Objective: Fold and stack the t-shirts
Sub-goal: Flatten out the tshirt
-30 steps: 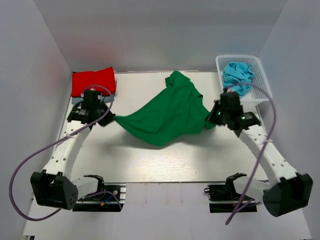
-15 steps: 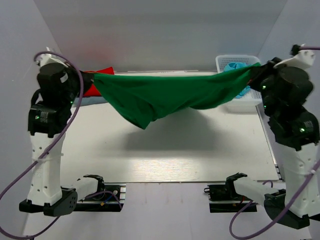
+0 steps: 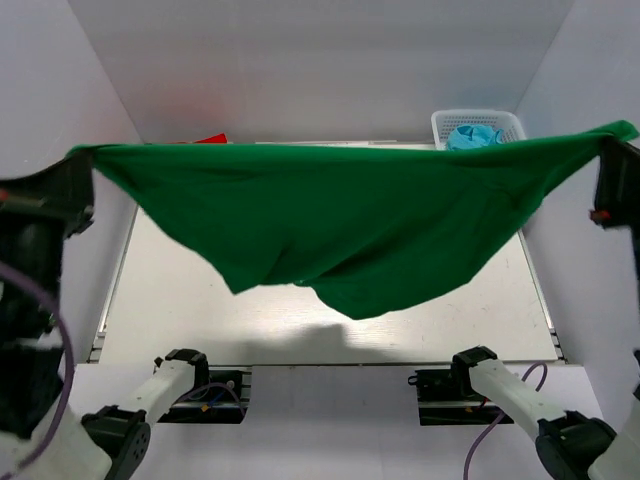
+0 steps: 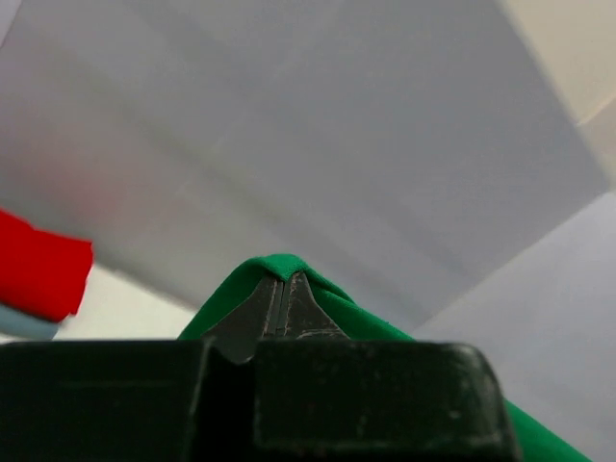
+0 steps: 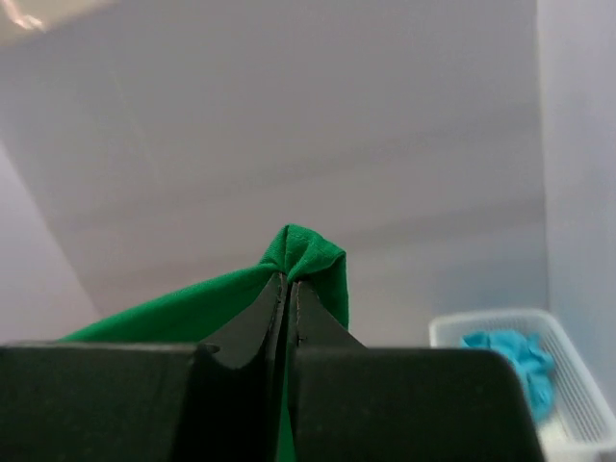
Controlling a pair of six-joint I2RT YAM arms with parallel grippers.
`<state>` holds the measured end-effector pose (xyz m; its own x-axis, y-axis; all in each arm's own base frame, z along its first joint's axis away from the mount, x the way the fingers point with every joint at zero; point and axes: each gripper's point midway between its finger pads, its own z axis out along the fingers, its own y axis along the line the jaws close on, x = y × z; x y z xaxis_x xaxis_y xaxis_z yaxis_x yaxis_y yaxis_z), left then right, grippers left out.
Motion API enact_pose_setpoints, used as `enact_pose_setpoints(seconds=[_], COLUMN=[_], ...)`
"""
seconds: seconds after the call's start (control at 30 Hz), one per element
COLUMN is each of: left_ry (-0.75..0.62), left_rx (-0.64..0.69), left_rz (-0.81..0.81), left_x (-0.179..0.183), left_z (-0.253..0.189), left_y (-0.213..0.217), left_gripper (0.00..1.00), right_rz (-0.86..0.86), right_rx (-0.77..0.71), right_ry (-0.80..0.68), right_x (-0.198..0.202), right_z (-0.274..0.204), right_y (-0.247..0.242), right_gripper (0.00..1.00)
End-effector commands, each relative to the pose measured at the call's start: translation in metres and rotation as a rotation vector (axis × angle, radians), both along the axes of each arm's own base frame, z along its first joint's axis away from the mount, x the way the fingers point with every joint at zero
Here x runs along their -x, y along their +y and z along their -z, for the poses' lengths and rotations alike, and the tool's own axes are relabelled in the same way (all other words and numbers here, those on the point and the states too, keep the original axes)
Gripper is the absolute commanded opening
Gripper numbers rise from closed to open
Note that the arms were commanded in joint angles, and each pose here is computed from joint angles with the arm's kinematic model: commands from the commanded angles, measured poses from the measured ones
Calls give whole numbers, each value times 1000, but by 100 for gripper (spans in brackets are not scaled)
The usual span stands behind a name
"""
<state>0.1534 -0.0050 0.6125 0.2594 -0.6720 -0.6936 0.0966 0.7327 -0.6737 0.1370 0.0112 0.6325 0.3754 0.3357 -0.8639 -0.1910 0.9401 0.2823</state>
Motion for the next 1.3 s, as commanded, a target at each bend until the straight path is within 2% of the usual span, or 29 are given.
enact_pose_setpoints(seconds=[0.0,0.17,0.37,0.4,0.43,0.5,0.57,0.6,0.63,0.67,0.73,0.77,0.8,0.83,0.87,0.9,0.97,1.03,1.07,1.13,1.27], left_ry=[-93,-88,174,266,318,506,673,712,796,886,940,1032,1058,1052,1073,1159,1188,1222,1234,1233,1322], left_rx=[-4,-26,-23,-24,-29,-28,-37,-40,-37,-44,-48,-47,-83,-88,-103,-114,-130,-167,-167,-185,-185], left_rz=[-33,31,100,111,110,109,127,127,123,121,119,143,160,203,217,220,226,239,240,262,265], left_x=[37,43,-34,-63,-77,-119,-145,-158,-174,-180,-199,-208,-216,-229,-238,-247,-268,-289,-292,-295,-265], left_z=[-17,-12,59,91,109,173,237,256,289,328,364,405,422,431,442,475,478,489,492,490,509], left_y=[11,0,-24,-30,-32,-39,-46,-47,-50,-51,-54,-60,-59,-67,-69,-70,-72,-74,-74,-76,-72], left_gripper=[0,0,0,0,0,0,0,0,0,0,1,16,29,42,73,81,95,99,99,99,99], right_rz=[-49,-68,-96,-96,-90,-75,-57,-19,-10,11,27,7,-19,-52,-58,-50,-19,40,51,83,124], right_rx=[7,5,14,31,31,32,48,48,70,68,90,105,134,129,137,152,163,188,190,199,200], right_ry=[-180,-151,61,163,196,303,406,485,580,603,753,821,944,990,1016,1101,1131,1218,1225,1254,1261], right_x=[43,39,-38,-71,-83,-123,-155,-181,-195,-206,-235,-241,-258,-263,-269,-285,-300,-316,-333,-335,-346], right_z=[-36,-26,34,68,80,119,167,196,239,253,313,343,390,406,415,451,460,490,494,500,500], right_y=[-2,2,31,42,45,56,64,66,71,69,78,82,93,99,102,105,103,96,98,92,82], right_gripper=[0,0,0,0,0,0,0,0,0,0,0,0,0,0,0,0,0,0,0,0,0])
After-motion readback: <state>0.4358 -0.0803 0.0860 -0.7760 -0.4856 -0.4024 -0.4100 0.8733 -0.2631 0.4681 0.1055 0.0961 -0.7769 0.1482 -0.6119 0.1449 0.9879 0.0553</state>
